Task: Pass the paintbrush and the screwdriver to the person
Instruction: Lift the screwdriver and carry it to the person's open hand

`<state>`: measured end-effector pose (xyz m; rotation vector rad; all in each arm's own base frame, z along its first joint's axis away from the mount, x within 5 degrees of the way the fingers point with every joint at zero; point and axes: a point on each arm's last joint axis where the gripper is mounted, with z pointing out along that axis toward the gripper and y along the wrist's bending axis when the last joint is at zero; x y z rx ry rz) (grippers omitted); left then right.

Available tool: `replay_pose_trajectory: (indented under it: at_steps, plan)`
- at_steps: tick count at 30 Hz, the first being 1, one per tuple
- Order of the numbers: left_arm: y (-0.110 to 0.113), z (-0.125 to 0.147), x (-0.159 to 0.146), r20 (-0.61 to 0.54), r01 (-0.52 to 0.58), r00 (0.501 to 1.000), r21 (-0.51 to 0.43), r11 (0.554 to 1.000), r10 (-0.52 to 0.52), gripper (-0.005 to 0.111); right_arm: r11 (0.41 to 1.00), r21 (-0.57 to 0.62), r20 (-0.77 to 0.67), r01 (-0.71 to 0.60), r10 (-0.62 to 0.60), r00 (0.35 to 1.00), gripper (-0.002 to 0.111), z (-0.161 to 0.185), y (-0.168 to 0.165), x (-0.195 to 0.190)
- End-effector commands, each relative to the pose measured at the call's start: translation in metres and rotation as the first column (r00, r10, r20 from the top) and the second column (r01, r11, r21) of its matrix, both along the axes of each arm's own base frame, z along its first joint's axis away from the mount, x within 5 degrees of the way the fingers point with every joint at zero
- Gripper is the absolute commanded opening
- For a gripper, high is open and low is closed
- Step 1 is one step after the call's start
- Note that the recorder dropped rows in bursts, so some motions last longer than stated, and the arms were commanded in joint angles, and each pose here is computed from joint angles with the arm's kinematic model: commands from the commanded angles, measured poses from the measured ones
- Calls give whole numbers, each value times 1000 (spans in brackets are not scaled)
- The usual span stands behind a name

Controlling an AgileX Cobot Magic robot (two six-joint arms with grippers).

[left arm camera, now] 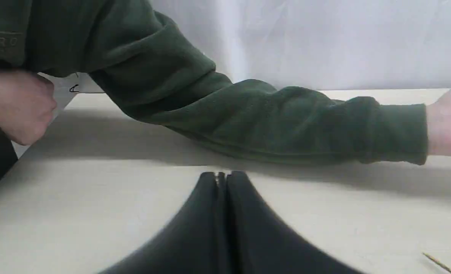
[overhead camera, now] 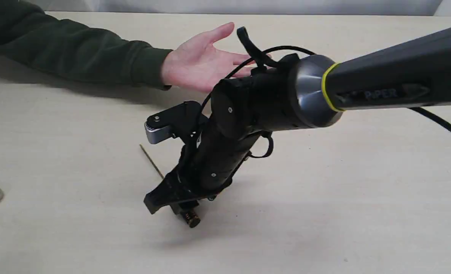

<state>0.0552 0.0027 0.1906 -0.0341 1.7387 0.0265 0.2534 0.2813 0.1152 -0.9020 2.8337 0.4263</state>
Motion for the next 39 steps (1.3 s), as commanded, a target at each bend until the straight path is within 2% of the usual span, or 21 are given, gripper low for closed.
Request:
replay_pose_trajectory:
  at_steps: [1, 7, 13, 19, 24, 29, 34, 39]
  plan:
    - [-1, 0, 0, 7, 9, 1000, -4, 1000, -9, 0, 995, -98, 4, -7, 7, 1000, 43, -6, -8, 0]
    - [-1, 0, 0, 7, 9, 1000, -4, 1000, -9, 0, 991, -119, 10, -63, 64, 998, 42, -9, -5, -5]
    - [-1, 0, 0, 7, 9, 1000, -4, 1000, -9, 0, 979, -140, 61, -151, 161, 985, 23, -9, 7, -15]
    - [-1, 0, 0, 7, 9, 1000, -4, 1000, -9, 0, 975, -148, 77, -164, 177, 981, 5, -9, 6, -14]
    - [-1, 0, 0, 4, 9, 1000, -6, 1000, -9, 0, 983, -99, 139, -155, 168, 976, 4, -3, 11, -10]
    - [-1, 0, 0, 4, 9, 1000, -6, 1000, -9, 0, 983, -39, 187, -181, 185, 965, 4, 28, 11, -12]
    - [-1, 0, 0, 4, 9, 1000, -6, 1000, -9, 0, 971, 69, 266, -227, 201, 943, 4, 77, 10, -20]
    - [-1, 0, 0, 4, 9, 1000, -6, 1000, -9, 0, 972, 108, 368, -208, 155, 917, 4, 112, -2, -16]
